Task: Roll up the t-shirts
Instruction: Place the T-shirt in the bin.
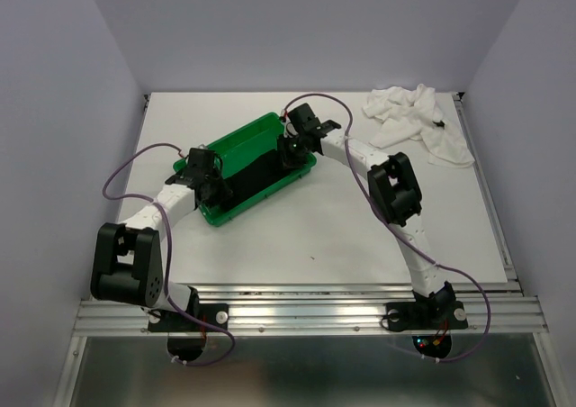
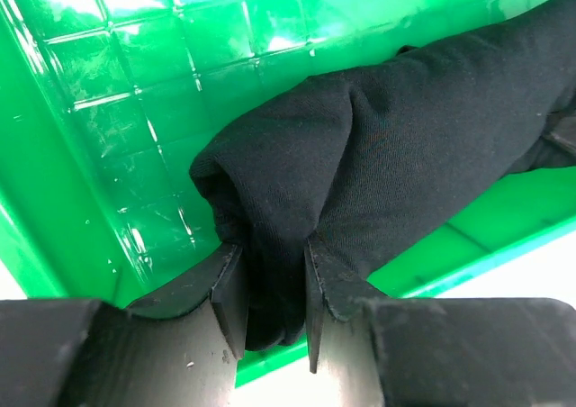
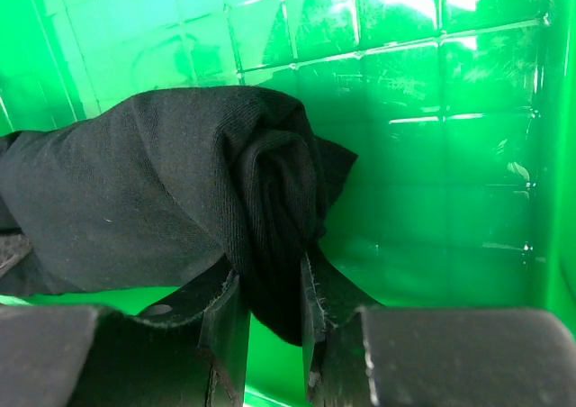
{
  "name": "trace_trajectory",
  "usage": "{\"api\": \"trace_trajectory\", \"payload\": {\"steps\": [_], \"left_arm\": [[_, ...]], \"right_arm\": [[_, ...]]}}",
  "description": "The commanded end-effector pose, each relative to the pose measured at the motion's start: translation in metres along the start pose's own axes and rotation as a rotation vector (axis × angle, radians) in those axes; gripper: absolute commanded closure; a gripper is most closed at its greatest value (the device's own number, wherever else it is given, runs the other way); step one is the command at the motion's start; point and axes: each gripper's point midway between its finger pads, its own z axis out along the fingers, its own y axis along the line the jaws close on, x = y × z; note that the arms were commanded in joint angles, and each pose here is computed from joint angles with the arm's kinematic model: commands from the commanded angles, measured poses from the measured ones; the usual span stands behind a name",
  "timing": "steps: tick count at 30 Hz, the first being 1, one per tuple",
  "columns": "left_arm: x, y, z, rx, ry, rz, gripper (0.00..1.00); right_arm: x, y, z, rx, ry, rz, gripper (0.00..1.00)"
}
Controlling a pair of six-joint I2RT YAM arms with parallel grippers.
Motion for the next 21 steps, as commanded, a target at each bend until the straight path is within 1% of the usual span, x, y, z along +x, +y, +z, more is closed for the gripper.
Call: {"api": "trace_trajectory", "payload": {"steps": [1, 2, 3, 5, 6, 7, 8, 9, 10, 11, 12, 14, 15, 16, 17, 18, 21], "left_arm": [[0.013, 0.018, -0.002, -0.068, 0.063, 0.044, 0.84], [0.011, 0.017, -0.003, -0.066, 0.06, 0.047, 0.81], [0.01, 0.015, -0.004, -0.057, 0.061, 0.053, 0.74], [0.009, 0.013, -0.006, -0.058, 0.064, 0.059, 0.66], [0.005, 0.011, -0.008, -0.052, 0.058, 0.06, 0.58], [0.003, 0.01, -0.009, -0.05, 0.055, 0.065, 0.55], [0.0, 0.007, -0.01, -0.048, 0.053, 0.069, 0.51], [-0.002, 0.006, -0.011, -0.045, 0.051, 0.071, 0.49], [-0.003, 0.004, -0.012, -0.042, 0.05, 0.075, 0.47], [-0.003, 0.003, -0.014, -0.042, 0.056, 0.081, 0.45], [-0.008, 0.001, -0.016, -0.037, 0.048, 0.081, 0.38], [-0.012, -0.002, -0.02, -0.033, 0.039, 0.087, 0.32], [-0.013, -0.002, -0.022, -0.034, 0.04, 0.096, 0.29], [-0.018, -0.005, -0.025, -0.031, 0.028, 0.097, 0.22], [-0.021, -0.006, -0.028, -0.03, 0.021, 0.1, 0.19], [-0.025, -0.008, -0.032, -0.03, 0.012, 0.105, 0.17], [-0.03, -0.011, -0.039, -0.023, 0.0, 0.105, 0.17]], "right_arm": [[-0.021, -0.01, -0.013, 0.059, -0.077, -0.033, 0.88], [-0.024, -0.008, -0.017, 0.059, -0.085, -0.038, 0.86], [-0.025, -0.007, -0.019, 0.059, -0.089, -0.044, 0.78], [-0.028, -0.006, -0.026, 0.067, -0.095, -0.052, 0.66], [-0.028, -0.007, -0.027, 0.072, -0.097, -0.061, 0.63], [-0.028, -0.008, -0.029, 0.08, -0.096, -0.066, 0.57], [-0.03, -0.005, -0.035, 0.08, -0.107, -0.077, 0.54], [-0.031, -0.005, -0.038, 0.084, -0.11, -0.08, 0.53], [-0.03, -0.006, -0.04, 0.09, -0.111, -0.082, 0.5], [-0.032, -0.006, -0.043, 0.095, -0.12, -0.087, 0.48], [-0.036, -0.003, -0.05, 0.094, -0.133, -0.098, 0.45], [-0.041, 0.0, -0.057, 0.097, -0.152, -0.106, 0.41], [-0.045, 0.0, -0.062, 0.108, -0.163, -0.114, 0.37], [-0.049, 0.002, -0.067, 0.111, -0.178, -0.118, 0.37], [-0.052, 0.003, -0.071, 0.114, -0.187, -0.122, 0.36], [-0.058, 0.005, -0.076, 0.121, -0.206, -0.125, 0.32], [-0.068, 0.011, -0.084, 0.114, -0.238, -0.132, 0.31]]}}
